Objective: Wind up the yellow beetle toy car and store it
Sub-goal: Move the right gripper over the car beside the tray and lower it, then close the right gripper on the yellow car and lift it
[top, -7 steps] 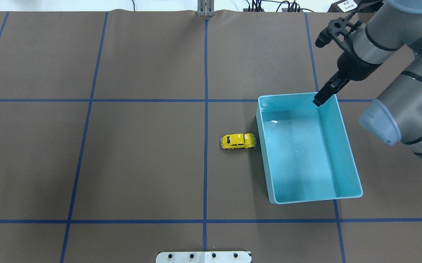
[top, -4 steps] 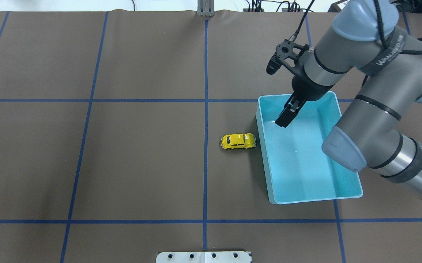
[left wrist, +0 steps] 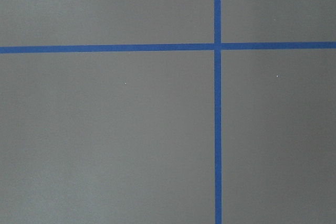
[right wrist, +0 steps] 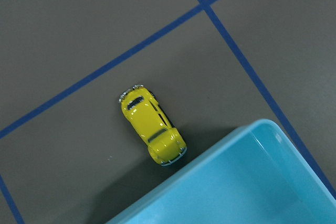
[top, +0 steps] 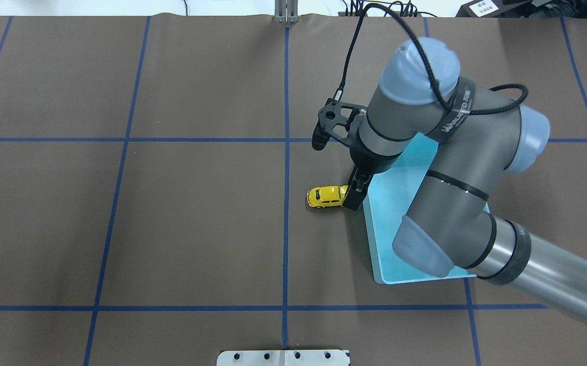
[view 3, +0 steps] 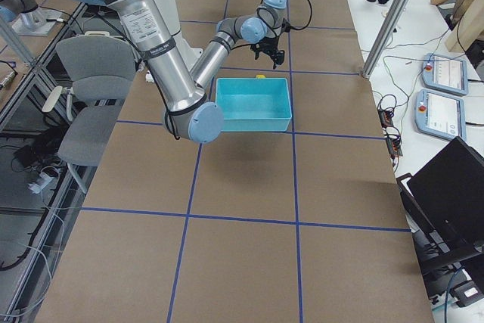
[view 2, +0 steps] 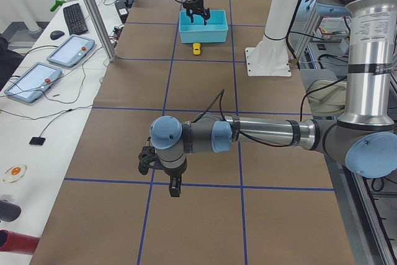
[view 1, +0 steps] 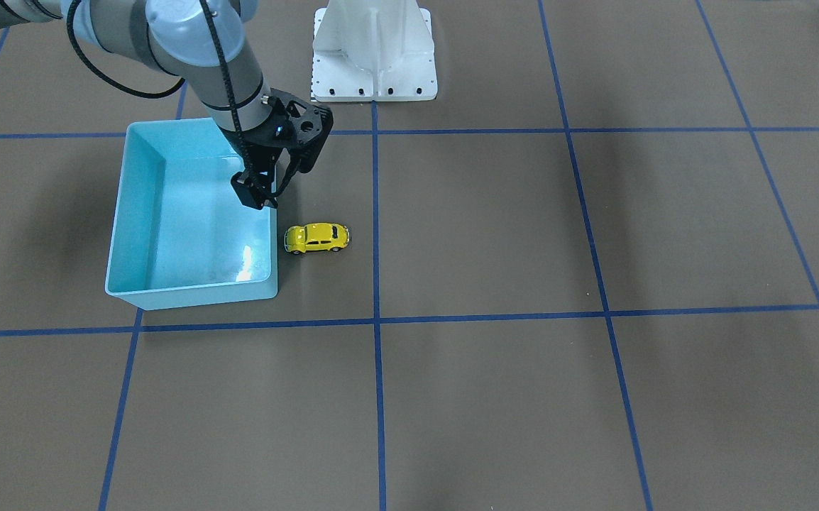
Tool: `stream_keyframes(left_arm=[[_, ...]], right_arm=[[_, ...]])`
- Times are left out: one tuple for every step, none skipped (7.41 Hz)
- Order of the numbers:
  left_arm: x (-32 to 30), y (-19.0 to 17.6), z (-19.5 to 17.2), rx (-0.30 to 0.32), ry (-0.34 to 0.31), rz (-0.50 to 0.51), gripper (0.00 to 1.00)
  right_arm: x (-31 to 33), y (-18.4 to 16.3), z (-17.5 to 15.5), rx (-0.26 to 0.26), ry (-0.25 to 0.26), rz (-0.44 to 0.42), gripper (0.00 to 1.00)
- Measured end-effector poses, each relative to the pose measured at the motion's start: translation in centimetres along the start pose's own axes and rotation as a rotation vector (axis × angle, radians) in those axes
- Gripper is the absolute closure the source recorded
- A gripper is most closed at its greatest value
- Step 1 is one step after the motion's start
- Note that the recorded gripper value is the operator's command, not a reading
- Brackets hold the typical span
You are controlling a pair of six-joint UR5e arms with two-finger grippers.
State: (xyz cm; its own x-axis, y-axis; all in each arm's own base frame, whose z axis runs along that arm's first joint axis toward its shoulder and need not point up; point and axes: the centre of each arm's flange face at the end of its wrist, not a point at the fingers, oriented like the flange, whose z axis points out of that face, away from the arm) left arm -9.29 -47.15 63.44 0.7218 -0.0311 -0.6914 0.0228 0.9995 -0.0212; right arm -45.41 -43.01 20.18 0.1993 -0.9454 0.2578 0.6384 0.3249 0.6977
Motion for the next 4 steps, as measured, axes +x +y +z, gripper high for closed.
stream_keyframes(left_arm=[[0.3,-0.5,-0.4,0.008,-0.005,-0.030,0.00],[0.3,-0.7,-0.4,0.009,-0.005,-0.048,0.00],[0.2,-0.6,-0.3,0.006,0.001,-0.061,0.00],[0.0,-0.1,0.0,0.001,0.015,-0.071,0.00]], right_arm=[[-1.9,-0.7,1.6,-0.017,0.042,-0.074,0.01],[-3.3,-1.1,2.8,-0.033,0.067,-0.134,0.00],[-3.9,-1.3,4.2,-0.050,0.089,-0.203,0.01],[-3.6,-1.6,6.1,-0.053,0.115,-0.263,0.01]])
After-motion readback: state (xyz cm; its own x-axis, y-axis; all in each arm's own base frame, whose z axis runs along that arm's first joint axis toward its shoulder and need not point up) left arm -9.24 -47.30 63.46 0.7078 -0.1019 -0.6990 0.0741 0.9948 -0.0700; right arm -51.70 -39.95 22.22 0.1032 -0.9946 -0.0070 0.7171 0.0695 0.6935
